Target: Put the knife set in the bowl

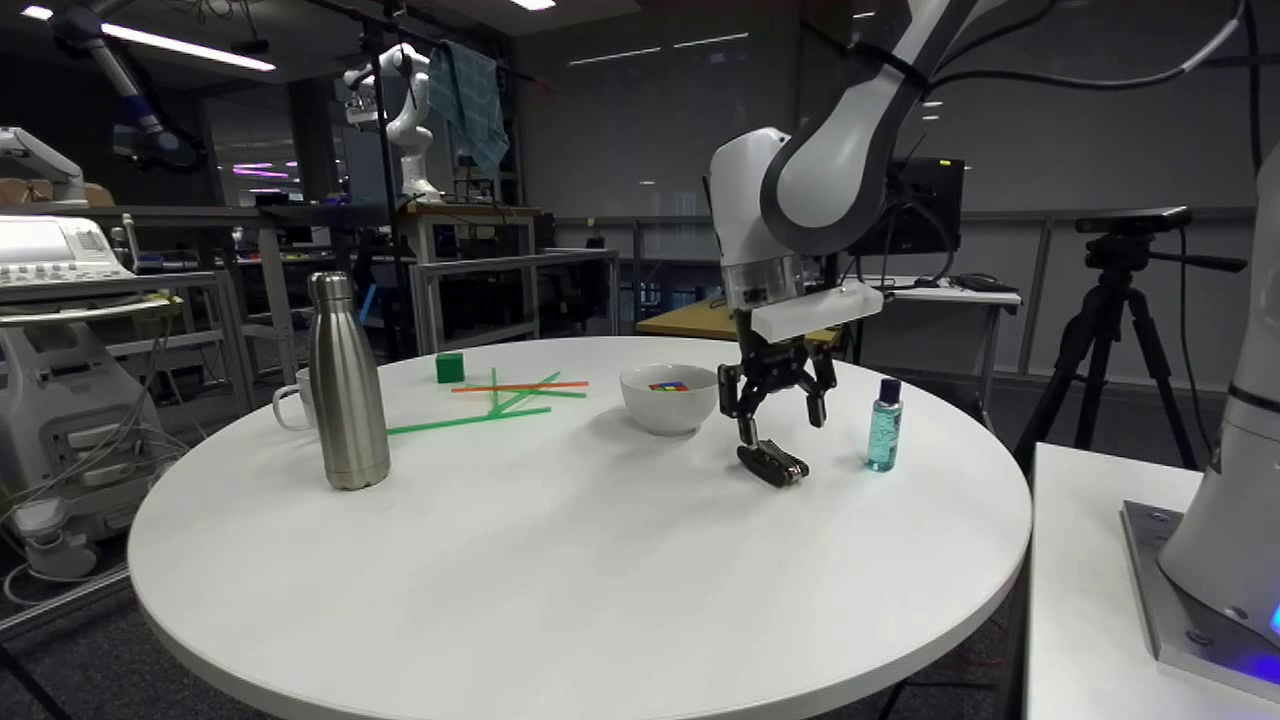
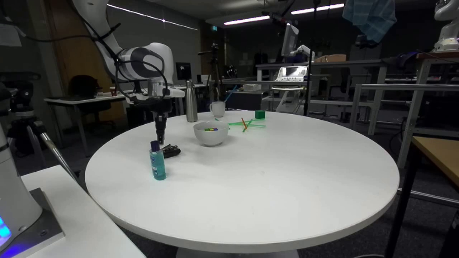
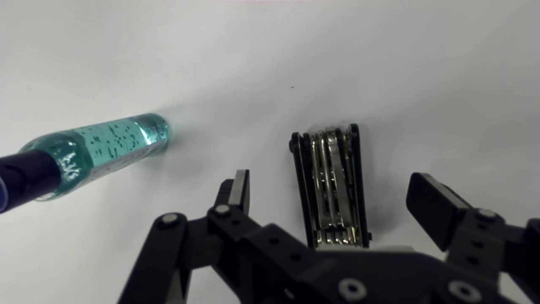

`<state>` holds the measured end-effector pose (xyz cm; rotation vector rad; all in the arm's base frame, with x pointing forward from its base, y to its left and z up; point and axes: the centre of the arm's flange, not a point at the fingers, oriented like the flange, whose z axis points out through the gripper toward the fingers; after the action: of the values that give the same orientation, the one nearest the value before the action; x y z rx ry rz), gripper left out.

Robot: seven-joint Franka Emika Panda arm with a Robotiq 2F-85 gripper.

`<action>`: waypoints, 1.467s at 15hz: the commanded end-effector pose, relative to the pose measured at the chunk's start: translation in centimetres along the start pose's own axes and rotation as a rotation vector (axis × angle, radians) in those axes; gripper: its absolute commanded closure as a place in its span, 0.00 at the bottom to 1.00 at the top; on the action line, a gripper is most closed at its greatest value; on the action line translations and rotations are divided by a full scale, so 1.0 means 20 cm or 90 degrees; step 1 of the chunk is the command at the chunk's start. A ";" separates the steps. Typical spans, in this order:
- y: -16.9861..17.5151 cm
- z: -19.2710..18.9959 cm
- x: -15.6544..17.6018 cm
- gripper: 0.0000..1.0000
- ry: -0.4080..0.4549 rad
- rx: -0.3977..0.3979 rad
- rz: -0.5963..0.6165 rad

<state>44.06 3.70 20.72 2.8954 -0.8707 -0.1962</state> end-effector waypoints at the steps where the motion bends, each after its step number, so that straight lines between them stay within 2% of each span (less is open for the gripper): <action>1: 0.07 0.03 0.00 0.00 -0.019 -0.011 -0.029; 7: 0.08 0.07 0.01 0.00 -0.026 -0.008 -0.090; 15: 0.05 0.09 0.04 0.00 -0.025 0.047 -0.099; 22: 0.05 0.16 0.07 0.00 -0.029 0.047 -0.120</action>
<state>43.47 2.56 18.67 3.0253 -0.6586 -0.2647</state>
